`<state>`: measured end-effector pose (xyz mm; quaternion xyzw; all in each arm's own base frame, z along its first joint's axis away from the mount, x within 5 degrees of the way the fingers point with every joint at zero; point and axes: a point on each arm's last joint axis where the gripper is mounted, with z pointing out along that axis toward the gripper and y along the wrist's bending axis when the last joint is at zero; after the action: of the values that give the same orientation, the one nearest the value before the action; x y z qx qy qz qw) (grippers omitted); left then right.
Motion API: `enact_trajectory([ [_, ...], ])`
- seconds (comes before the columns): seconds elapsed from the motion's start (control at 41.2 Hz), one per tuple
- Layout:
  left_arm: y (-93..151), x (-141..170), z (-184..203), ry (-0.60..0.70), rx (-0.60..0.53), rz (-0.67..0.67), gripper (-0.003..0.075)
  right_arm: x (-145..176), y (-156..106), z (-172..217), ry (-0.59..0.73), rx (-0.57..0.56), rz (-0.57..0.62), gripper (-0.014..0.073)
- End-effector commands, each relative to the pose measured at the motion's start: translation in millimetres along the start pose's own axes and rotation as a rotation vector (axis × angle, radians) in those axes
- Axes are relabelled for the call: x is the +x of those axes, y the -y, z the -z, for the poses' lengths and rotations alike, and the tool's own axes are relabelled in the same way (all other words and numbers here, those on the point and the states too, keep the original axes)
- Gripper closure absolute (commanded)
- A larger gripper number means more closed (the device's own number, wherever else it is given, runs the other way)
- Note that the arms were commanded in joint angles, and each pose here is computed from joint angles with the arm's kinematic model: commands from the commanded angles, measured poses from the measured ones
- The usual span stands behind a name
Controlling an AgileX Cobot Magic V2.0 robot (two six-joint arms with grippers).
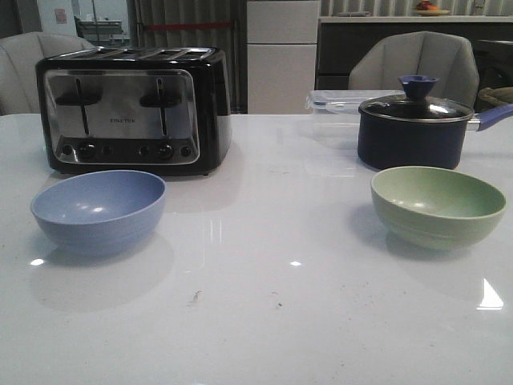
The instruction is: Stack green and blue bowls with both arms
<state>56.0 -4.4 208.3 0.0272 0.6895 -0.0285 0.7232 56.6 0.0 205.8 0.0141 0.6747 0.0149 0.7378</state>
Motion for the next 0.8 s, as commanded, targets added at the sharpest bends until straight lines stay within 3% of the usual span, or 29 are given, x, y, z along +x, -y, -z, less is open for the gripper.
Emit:
enact_trajectory([
  [0.0,0.2,-8.4,2.0,0.107,0.004,0.007,0.0627,-11.3,-0.3,2.2,0.117,0.001,0.016,0.0538],
  [0.655,0.2,-10.3,2.2,0.128,0.004,0.007,0.0627,-12.8,-0.3,2.4,0.128,0.000,0.016,0.0538],
  [0.777,0.2,-22.5,4.3,0.227,0.005,0.007,0.0627,-27.1,-0.9,4.1,0.155,0.000,0.016,0.0538],
])
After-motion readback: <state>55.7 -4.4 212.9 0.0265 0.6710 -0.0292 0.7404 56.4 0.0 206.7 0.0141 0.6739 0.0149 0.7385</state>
